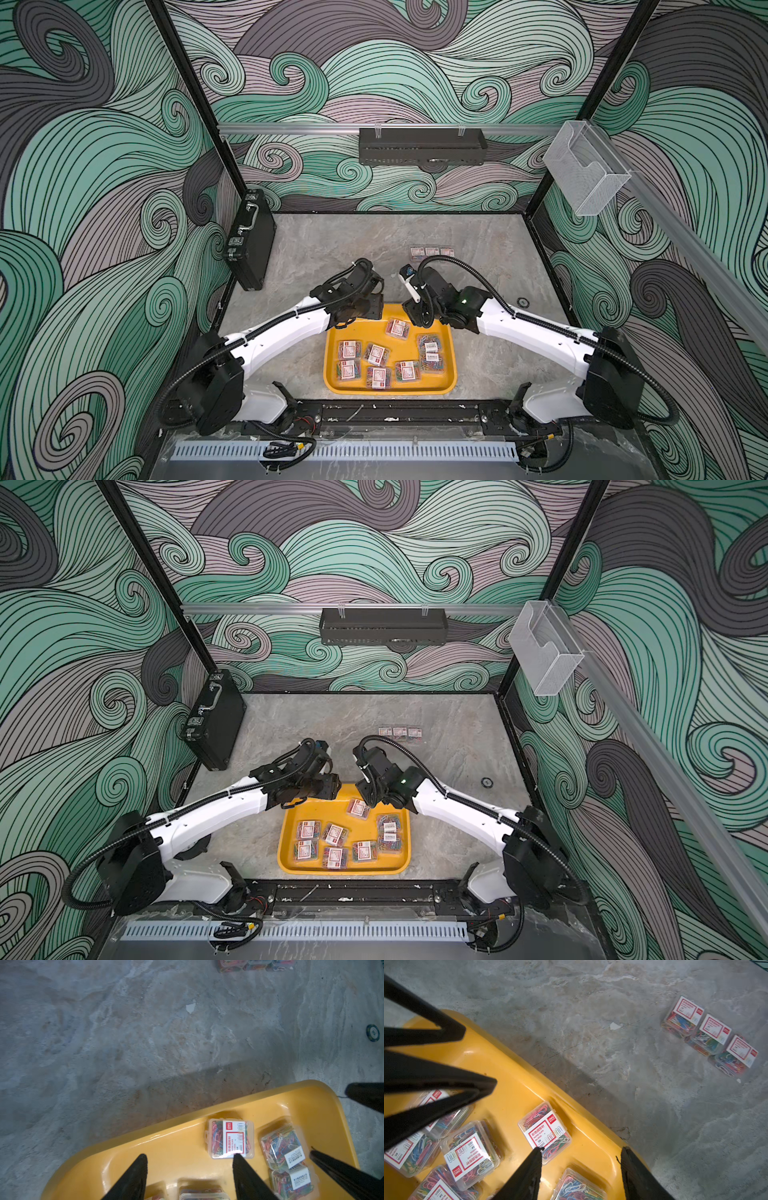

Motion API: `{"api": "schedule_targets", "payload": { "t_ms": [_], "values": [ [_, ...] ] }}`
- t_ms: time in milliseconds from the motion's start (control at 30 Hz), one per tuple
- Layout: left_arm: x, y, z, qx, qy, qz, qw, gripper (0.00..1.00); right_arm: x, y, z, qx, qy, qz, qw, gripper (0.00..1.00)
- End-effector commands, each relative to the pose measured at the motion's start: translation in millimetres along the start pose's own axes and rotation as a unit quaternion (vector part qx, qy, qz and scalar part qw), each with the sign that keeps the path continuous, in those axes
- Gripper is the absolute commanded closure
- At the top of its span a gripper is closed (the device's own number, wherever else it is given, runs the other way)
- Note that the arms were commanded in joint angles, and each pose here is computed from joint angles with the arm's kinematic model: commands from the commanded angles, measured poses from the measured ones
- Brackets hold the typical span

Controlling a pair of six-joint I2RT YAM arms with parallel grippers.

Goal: Take the paper clips out of the storage box
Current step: Move the boxed paper clips to the storage box.

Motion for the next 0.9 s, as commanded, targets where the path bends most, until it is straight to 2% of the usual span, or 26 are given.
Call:
{"api": "schedule_targets", "payload": {
  "t_ms": [0, 167, 300, 600, 867],
  "values": [
    [1.4, 21.6, 19.0, 0.024, -0.02, 0.008, 0.999, 0.35, -8.9, 15.4, -10.9, 0.024, 0.018, 0.007, 1.0, 0.39],
    [0.9, 49.3, 40.2, 0.051, -0.052, 0.039, 0.997, 0.34, -24.1, 35.5, -29.4, 0.061, 0.051, 0.02, 0.997, 0.39],
    [-2.9, 56.1, 49.0, 0.051, -0.066, 0.047, 0.995, 0.33, -37.3, 42.7, -45.6, 0.071, 0.083, 0.039, 0.993, 0.38],
    [-12.3, 60.6, 52.3, 0.057, -0.059, 0.048, 0.995, 0.33, -48.7, 33.9, -72.2, 0.02, 0.121, 0.046, 0.991, 0.33],
    [-12.5, 60.3, 51.7, 0.055, -0.055, 0.047, 0.996, 0.33, -52.4, 29.3, -83.3, -0.006, 0.141, 0.028, 0.99, 0.36]
  ]
}}
Point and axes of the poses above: each gripper's point midway between its finger pads, its own z axis back along the fingers, its own y axis along the line the jaws close on, x = y × z, the point moved 5 cm from there along z, back along the fingers, and after that the axes turned 6 degrees about -z, right-handed, at the moved point
